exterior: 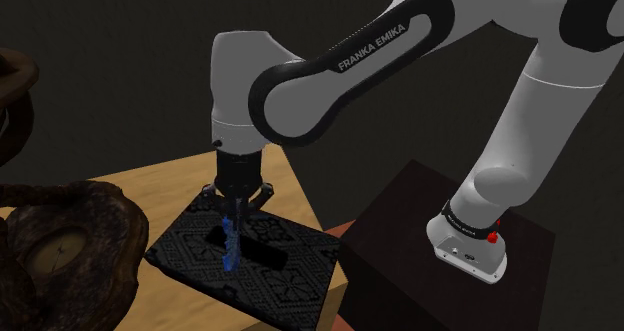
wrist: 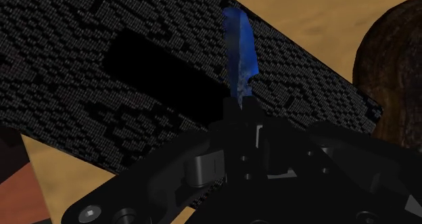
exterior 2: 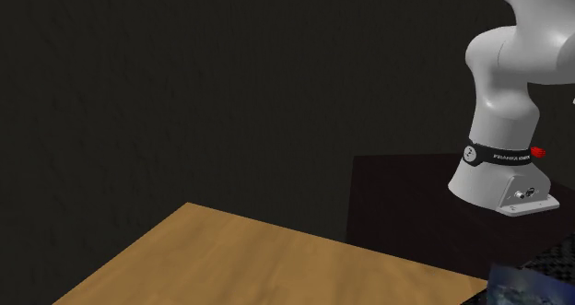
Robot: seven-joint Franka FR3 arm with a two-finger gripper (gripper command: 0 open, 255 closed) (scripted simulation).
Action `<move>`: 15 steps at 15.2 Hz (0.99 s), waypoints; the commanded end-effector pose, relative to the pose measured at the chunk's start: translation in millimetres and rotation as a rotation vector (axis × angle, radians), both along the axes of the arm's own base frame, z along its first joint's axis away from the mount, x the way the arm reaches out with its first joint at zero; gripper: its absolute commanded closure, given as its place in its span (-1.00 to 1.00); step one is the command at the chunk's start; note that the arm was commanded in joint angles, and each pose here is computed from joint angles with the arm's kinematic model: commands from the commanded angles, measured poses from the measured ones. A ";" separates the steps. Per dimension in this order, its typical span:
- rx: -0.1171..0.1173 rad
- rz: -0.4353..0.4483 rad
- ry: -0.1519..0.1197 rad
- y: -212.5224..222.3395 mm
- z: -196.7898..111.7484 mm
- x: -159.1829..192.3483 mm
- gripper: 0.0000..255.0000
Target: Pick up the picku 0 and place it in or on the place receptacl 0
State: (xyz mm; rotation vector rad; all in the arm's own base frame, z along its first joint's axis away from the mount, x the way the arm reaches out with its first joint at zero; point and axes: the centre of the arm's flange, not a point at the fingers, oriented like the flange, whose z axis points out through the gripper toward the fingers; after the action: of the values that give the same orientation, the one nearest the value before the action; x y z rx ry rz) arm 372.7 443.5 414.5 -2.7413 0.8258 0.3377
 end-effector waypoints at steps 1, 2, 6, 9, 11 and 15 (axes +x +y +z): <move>0.000 -0.001 0.000 4.9 -6.5 -8.8 1.00; 0.000 -0.001 0.000 4.9 -11.8 -8.8 1.00; 0.000 -0.001 0.000 4.9 -32.9 -8.8 1.00; 0.000 -0.001 0.000 4.9 -48.7 -8.8 1.00; 0.000 -0.001 0.000 4.9 -59.3 -8.8 1.00; 0.000 -0.001 0.000 4.9 -80.4 -8.8 1.00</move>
State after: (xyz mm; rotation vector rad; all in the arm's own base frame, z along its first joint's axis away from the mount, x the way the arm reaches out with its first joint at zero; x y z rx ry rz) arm 365.3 448.4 341.7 -2.7337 0.8255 0.3293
